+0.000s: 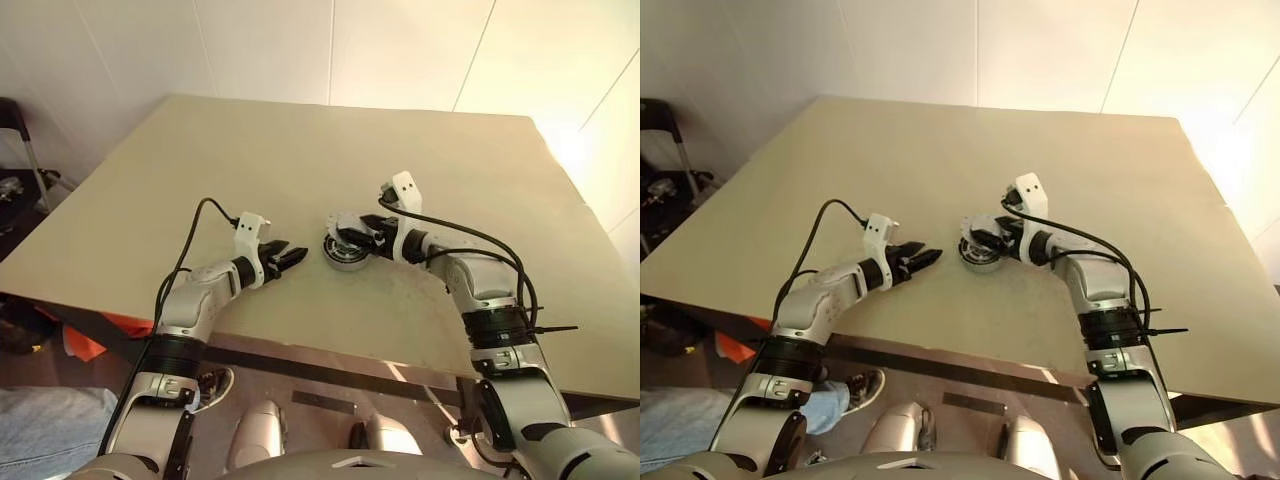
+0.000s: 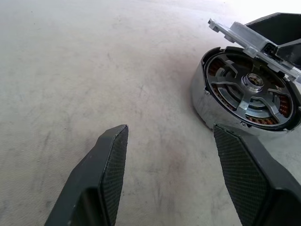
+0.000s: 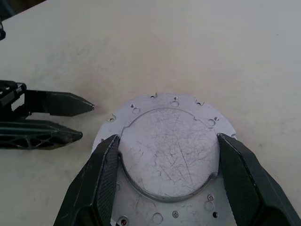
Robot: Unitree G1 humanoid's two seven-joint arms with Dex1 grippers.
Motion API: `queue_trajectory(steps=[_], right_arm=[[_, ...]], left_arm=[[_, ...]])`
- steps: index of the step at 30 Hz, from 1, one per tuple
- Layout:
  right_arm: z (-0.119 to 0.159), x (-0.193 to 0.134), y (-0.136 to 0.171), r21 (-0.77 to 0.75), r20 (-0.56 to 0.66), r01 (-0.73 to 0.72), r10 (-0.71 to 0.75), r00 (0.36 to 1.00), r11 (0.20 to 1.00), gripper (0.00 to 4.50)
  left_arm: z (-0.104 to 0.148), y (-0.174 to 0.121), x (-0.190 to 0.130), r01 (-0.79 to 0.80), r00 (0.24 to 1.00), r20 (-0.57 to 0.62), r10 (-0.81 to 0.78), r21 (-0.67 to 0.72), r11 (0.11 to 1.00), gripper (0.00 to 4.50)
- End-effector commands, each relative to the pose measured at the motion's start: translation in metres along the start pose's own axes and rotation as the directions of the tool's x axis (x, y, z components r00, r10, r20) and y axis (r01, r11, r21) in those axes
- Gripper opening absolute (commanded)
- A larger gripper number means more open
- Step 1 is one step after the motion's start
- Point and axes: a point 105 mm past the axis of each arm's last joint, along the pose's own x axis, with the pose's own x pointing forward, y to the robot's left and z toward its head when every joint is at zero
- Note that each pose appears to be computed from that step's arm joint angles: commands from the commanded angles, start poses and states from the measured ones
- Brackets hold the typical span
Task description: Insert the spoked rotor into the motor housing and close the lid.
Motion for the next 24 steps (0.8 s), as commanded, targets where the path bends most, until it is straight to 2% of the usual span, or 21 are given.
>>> queue_trajectory(steps=[1,4,14,24], right_arm=[[0.018,-0.005,0.005,-0.116,0.052,-0.02,0.026,0.998,0.993,3.16],[0.009,-0.008,0.007,-0.169,0.014,-0.047,0.05,0.999,0.985,3.16],[0.0,-0.015,0.008,-0.18,-0.01,-0.087,0.087,0.996,0.98,3.16],[-0.004,-0.01,-0.002,-0.175,-0.029,-0.025,0.021,0.999,0.984,3.16]], left_arm=[[0.01,-0.001,-0.002,0.012,0.999,0.033,-0.012,0.023,1.0,3.03],[0.012,0.0,-0.003,0.011,0.999,0.04,-0.011,0.011,1.0,3.03],[0.013,0.002,-0.004,0.007,0.999,0.036,-0.008,0.016,1.0,3.03],[0.012,0.001,-0.003,0.009,0.999,0.031,-0.009,0.02,1.0,3.03]])
